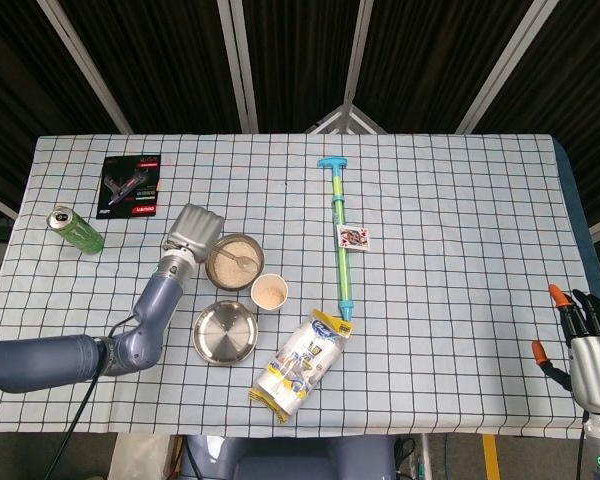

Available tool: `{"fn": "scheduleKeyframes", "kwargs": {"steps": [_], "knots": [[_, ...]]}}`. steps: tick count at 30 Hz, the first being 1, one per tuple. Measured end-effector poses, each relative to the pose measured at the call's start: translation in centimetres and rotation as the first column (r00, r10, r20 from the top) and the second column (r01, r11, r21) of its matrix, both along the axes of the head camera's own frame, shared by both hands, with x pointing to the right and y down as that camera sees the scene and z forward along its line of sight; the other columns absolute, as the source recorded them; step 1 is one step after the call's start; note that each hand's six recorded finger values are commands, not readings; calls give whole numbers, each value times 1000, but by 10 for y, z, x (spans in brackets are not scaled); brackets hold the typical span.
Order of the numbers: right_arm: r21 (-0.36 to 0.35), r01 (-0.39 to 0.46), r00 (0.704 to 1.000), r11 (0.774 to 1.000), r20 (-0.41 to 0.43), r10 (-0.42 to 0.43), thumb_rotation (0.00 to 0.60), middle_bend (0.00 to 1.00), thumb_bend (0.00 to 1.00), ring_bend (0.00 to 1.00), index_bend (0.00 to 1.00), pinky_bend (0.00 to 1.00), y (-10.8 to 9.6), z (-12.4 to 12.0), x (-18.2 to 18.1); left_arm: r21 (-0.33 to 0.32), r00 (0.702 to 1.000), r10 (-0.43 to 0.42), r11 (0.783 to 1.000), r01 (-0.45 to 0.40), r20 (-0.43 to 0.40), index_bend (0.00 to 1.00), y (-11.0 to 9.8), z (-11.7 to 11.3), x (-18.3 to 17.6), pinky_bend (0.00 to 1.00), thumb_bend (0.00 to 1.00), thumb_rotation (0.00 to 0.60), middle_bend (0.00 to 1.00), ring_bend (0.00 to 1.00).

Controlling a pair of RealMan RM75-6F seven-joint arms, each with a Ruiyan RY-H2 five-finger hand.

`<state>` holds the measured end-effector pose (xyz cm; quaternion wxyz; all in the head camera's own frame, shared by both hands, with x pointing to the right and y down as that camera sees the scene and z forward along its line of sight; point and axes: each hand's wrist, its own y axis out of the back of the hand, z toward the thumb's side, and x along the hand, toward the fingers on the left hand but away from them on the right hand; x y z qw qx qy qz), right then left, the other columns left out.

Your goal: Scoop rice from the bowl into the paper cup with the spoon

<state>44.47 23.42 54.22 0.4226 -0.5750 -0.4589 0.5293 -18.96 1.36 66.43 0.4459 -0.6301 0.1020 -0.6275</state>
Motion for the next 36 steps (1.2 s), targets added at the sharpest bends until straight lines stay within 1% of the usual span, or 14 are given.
{"fn": "scheduleKeyframes", "kwargs": {"steps": [12, 18, 21, 25, 30, 33, 35, 36], "knots": [[3, 0, 1000, 1000, 1, 0, 600, 219, 383, 133, 68, 137, 0, 0, 0, 0, 995, 93, 996, -93, -47, 540, 14, -6, 40, 1000, 625, 600, 1000, 1000], [9, 2, 1000, 1000, 2, -2, 600, 219, 383, 132, 68, 137, 0, -1, 0, 19, 986, 165, 986, -164, -31, 542, 20, -8, 49, 1000, 625, 600, 1000, 1000], [12, 2, 1000, 1000, 2, -2, 600, 219, 383, 133, 68, 137, 0, -1, 0, 41, 977, 214, 976, -213, -12, 543, 22, -9, 51, 1000, 625, 600, 1000, 1000], [13, 2, 1000, 1000, 2, -2, 600, 219, 383, 133, 69, 137, 0, -1, 0, 81, 958, 285, 955, -285, 20, 546, 22, -10, 52, 1000, 626, 600, 1000, 1000], [14, 2, 1000, 1000, 2, -3, 600, 219, 383, 133, 68, 137, 0, -1, 0, 132, 937, 345, 928, -349, 57, 552, 20, -11, 51, 1000, 626, 600, 1000, 1000], [16, 3, 1000, 1000, 2, -3, 600, 219, 383, 133, 68, 137, -1, -1, 0, 173, 921, 382, 904, -390, 81, 552, 18, -13, 51, 1000, 625, 600, 1000, 1000], [16, 3, 1000, 1000, 2, -3, 600, 219, 383, 133, 68, 137, 0, -1, 0, 206, 905, 414, 881, -425, 99, 552, 17, -14, 53, 1000, 625, 600, 1000, 1000], [16, 3, 1000, 1000, 2, -3, 600, 219, 383, 133, 68, 137, 0, -1, 0, 226, 894, 434, 865, -447, 110, 552, 17, -15, 54, 1000, 625, 600, 1000, 1000]]}}
